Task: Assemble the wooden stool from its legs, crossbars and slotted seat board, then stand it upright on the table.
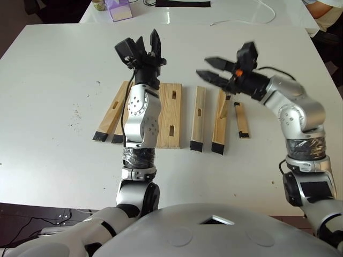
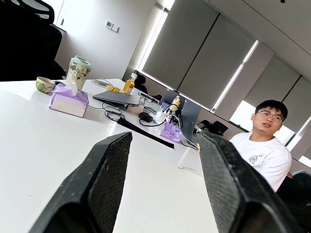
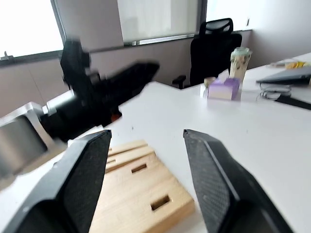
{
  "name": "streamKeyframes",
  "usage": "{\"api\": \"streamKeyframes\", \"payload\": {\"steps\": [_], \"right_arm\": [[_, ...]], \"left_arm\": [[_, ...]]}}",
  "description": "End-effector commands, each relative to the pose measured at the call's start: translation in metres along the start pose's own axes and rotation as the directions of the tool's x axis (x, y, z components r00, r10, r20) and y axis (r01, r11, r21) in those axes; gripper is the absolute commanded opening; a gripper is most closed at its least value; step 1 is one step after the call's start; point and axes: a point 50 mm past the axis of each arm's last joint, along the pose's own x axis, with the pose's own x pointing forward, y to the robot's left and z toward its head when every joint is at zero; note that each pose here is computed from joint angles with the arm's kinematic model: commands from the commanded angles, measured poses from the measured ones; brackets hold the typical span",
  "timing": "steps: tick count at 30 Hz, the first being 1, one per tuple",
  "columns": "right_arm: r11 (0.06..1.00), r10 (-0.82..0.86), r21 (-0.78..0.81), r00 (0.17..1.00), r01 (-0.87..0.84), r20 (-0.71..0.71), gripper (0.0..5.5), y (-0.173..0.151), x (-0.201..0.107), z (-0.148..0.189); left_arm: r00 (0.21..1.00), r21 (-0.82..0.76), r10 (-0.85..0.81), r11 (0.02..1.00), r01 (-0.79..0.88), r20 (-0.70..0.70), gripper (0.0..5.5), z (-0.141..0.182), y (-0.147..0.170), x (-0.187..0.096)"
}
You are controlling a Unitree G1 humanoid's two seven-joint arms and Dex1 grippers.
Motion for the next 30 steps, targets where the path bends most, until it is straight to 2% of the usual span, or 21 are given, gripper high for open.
{"api": "streamKeyframes", "payload": {"steps": [1,4,7,10,13,18,25,30], "right_arm": [[0.99,0.138,-0.028,0.986,-0.141,-0.094,2.72,0.034,-0.016,0.003],[0.975,0.211,-0.004,0.936,-0.221,-0.28,2.72,0.055,-0.04,-0.027],[0.978,0.197,0.029,0.87,-0.206,-0.452,2.72,0.064,-0.069,-0.059],[0.989,0.147,0.088,0.847,-0.118,-0.511,2.72,0.066,-0.089,-0.079],[0.998,0.023,0.054,0.817,0.011,-0.576,2.72,0.063,-0.1,-0.096],[0.987,-0.133,-0.01,0.793,0.158,-0.594,2.72,0.062,-0.099,-0.103],[0.985,-0.169,-0.13,0.806,0.116,-0.567,2.72,0.071,-0.08,-0.095],[0.986,-0.14,-0.158,0.792,0.056,-0.595,2.72,0.069,-0.067,-0.11]], "left_arm": [[0.99,-0.07,0.138,0.988,-0.137,-0.003,2.47,-0.008,0.009,-0.021],[0.974,-0.074,0.222,0.973,-0.219,0.042,2.47,0.005,0.025,-0.026],[0.952,-0.052,0.291,0.956,-0.287,0.096,2.47,0.023,0.045,-0.03],[0.933,-0.045,0.337,0.942,-0.334,0.124,2.47,0.034,0.057,-0.034],[0.929,-0.036,0.347,0.938,-0.345,0.132,2.47,0.038,0.057,-0.032],[0.932,-0.037,0.341,0.94,-0.339,0.127,2.47,0.035,0.043,-0.032],[0.931,-0.037,0.349,0.937,-0.347,0.106,2.47,0.032,0.037,-0.037],[0.928,-0.037,0.36,0.933,-0.358,0.098,2.47,0.032,0.037,-0.035]]}}
